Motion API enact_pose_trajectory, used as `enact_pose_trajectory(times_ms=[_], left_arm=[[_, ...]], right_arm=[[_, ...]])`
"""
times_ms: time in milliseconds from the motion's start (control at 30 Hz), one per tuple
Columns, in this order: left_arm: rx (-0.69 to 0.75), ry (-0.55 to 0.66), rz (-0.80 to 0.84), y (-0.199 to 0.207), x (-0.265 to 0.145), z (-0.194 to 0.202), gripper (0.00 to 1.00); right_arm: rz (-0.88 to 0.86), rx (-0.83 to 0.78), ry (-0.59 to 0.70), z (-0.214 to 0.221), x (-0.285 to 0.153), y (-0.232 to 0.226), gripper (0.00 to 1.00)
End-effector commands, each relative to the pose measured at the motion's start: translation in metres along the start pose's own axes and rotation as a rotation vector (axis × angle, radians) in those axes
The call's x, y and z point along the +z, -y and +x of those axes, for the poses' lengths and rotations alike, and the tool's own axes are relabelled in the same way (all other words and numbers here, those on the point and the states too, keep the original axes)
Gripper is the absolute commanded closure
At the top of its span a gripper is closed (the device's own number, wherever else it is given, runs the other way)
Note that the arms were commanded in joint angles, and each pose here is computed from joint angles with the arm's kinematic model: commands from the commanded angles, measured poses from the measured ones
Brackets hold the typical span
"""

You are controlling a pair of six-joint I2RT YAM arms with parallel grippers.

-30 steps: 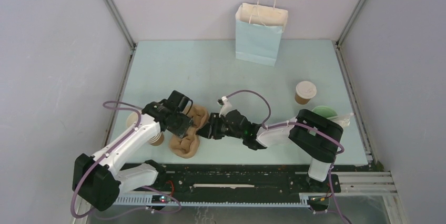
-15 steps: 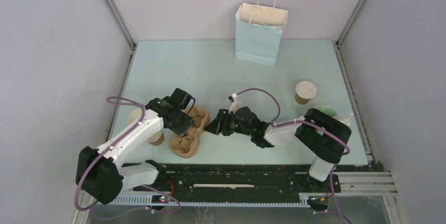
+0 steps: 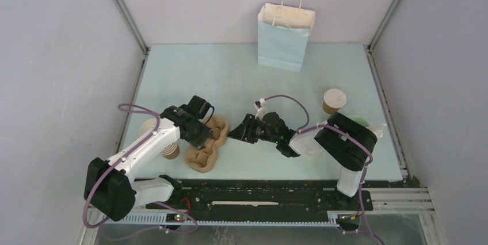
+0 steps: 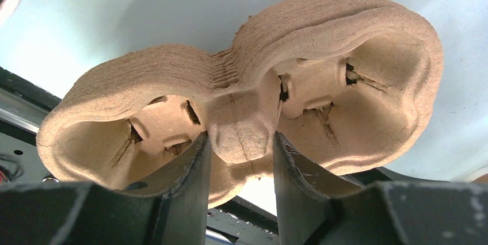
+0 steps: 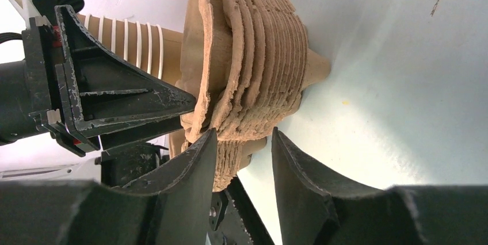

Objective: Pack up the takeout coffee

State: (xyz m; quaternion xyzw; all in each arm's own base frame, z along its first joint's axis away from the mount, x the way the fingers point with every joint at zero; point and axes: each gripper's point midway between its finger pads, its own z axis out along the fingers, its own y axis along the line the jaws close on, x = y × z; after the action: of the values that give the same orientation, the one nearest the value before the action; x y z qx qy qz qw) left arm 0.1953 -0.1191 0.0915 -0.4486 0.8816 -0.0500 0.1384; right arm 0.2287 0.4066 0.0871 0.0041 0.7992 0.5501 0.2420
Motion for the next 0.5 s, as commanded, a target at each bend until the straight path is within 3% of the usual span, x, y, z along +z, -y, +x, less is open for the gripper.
enact_pose_trajectory(times_ms=[0,467], left_arm=[[0.001,0.018,0.069,0.020,-0.014,-0.008,0.74],[0.001,0.014,0.069,0.019,-0.015,-0.007,0.74]], right_arm=[[-0.057,0.005,0.010,-0.004,0.003,-0.012,0.52],[-0.099,0.055,-0.004,-0.011,0.015,-0.020,0.49]])
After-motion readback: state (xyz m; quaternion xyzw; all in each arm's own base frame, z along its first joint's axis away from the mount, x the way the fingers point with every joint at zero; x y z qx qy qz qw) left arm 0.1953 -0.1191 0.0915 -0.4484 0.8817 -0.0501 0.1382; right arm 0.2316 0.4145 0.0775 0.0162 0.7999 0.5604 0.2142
